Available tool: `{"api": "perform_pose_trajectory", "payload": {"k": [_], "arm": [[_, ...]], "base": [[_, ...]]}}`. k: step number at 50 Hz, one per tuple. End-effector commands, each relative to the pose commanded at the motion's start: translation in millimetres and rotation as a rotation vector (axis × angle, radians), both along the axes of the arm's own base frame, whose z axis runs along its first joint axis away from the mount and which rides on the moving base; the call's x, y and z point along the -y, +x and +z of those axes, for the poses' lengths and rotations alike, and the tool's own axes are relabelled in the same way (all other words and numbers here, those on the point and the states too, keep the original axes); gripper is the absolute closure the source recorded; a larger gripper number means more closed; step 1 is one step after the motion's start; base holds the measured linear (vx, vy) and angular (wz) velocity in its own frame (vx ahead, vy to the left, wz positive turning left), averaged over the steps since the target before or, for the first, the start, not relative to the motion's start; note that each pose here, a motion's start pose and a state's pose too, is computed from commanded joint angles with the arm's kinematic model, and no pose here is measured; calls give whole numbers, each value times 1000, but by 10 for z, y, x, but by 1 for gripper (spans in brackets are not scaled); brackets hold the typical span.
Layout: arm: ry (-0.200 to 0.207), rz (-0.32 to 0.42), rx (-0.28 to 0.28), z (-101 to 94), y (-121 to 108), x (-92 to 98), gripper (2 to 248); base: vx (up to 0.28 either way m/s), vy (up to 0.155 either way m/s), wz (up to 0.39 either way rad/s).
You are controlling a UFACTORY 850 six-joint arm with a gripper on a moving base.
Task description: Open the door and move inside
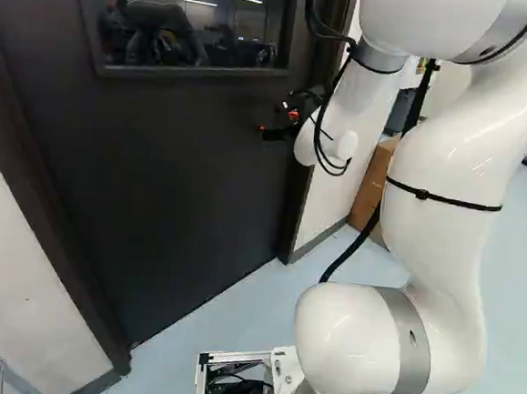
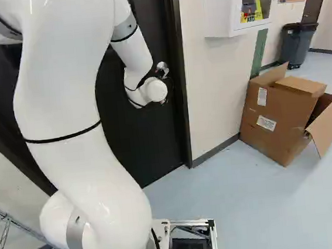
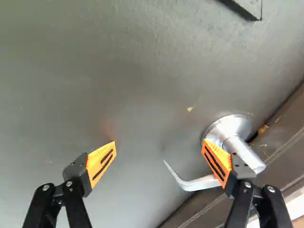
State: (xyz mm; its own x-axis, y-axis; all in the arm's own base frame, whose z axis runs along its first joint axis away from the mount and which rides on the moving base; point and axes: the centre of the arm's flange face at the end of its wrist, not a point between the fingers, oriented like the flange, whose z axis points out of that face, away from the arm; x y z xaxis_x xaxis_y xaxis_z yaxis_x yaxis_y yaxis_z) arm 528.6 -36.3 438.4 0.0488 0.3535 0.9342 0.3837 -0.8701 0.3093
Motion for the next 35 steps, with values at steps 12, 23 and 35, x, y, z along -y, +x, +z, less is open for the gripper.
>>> {"api": "perform_pose_trajectory", "payload": {"k": [12,23,35], "arm": [[4,-3,-25,-137,22,21,3],[7,-3,-48,-265,57,25,3],[10,0,-68,-416,176,28,3]], "base": [[0,0,0],[0,0,0],[0,0,0]]}}
